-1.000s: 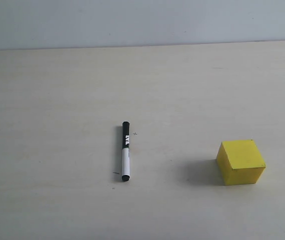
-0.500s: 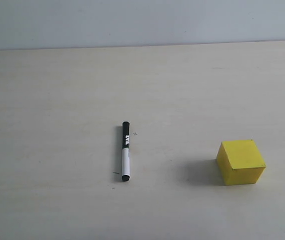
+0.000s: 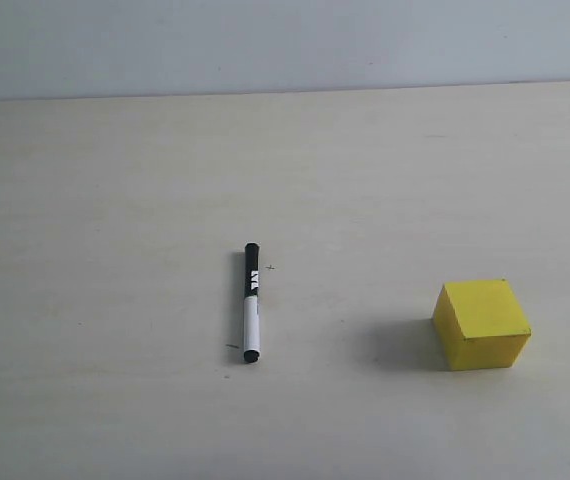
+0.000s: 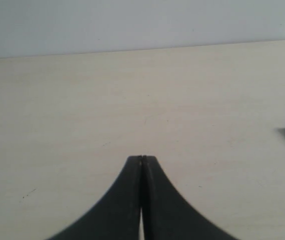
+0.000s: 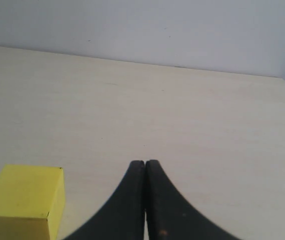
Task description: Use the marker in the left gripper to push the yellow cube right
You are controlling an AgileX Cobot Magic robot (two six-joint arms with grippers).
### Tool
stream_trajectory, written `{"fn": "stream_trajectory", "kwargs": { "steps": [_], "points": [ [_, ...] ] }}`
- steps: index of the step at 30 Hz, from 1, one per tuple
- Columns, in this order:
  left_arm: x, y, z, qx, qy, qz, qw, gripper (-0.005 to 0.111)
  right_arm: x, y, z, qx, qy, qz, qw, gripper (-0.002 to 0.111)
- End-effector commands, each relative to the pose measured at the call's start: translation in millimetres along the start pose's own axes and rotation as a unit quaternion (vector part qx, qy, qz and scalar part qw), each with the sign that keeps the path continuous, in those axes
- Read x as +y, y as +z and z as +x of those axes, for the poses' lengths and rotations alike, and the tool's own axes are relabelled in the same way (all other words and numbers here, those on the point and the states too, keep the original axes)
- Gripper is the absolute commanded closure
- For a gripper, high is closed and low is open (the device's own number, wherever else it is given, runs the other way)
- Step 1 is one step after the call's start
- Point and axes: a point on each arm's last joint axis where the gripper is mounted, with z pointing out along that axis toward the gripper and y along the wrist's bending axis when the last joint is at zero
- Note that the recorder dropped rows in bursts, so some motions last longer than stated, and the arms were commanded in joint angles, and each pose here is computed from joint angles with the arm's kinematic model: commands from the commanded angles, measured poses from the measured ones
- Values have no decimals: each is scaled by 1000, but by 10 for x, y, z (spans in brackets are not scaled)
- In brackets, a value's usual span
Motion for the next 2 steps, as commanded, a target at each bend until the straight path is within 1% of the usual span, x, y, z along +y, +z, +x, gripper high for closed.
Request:
{"fn": "stream_trajectory", "kwargs": {
  "steps": [1, 2],
  "points": [
    [1, 0, -4, -7, 1, -1, 1000, 107, -2, 2, 13, 1, 2, 3, 1000, 108],
    [1, 0, -4, -7, 1, -1, 1000, 107, -2, 2, 13, 1, 2, 3, 1000, 108]
  ]
}}
